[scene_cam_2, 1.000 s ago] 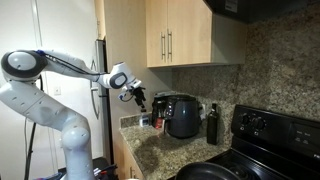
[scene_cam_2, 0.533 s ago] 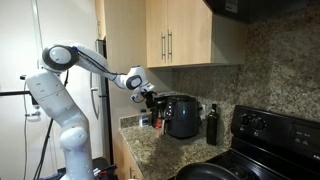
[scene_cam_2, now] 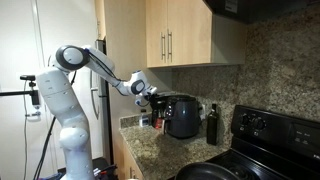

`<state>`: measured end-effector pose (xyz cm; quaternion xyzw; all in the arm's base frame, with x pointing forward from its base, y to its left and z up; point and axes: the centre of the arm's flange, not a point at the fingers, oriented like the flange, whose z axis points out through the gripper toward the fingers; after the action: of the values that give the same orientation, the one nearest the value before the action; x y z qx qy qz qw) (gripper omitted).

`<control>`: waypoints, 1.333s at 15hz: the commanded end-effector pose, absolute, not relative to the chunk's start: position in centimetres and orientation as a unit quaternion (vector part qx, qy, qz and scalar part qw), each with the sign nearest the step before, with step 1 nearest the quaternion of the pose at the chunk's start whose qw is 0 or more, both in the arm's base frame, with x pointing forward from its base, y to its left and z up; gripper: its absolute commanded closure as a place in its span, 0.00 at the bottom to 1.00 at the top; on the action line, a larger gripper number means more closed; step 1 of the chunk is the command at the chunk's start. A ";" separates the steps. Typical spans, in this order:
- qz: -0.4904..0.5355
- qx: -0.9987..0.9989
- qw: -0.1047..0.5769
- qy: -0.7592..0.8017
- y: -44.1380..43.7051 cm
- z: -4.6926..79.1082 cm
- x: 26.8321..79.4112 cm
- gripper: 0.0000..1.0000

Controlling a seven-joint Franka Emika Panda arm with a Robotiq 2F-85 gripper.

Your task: Turn off the air fryer

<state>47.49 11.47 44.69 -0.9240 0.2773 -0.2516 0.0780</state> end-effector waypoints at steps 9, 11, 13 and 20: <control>-0.269 -0.916 0.099 0.280 12.4 42.0 52.2 0.00; -0.285 -0.909 0.108 0.283 12.7 42.3 53.7 0.00; -0.294 -0.905 0.109 0.289 12.9 42.5 54.6 0.00; -0.269 -0.913 0.108 0.287 12.4 42.8 52.7 0.00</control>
<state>52.61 12.30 43.07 -0.9095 0.2847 -0.2838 0.1060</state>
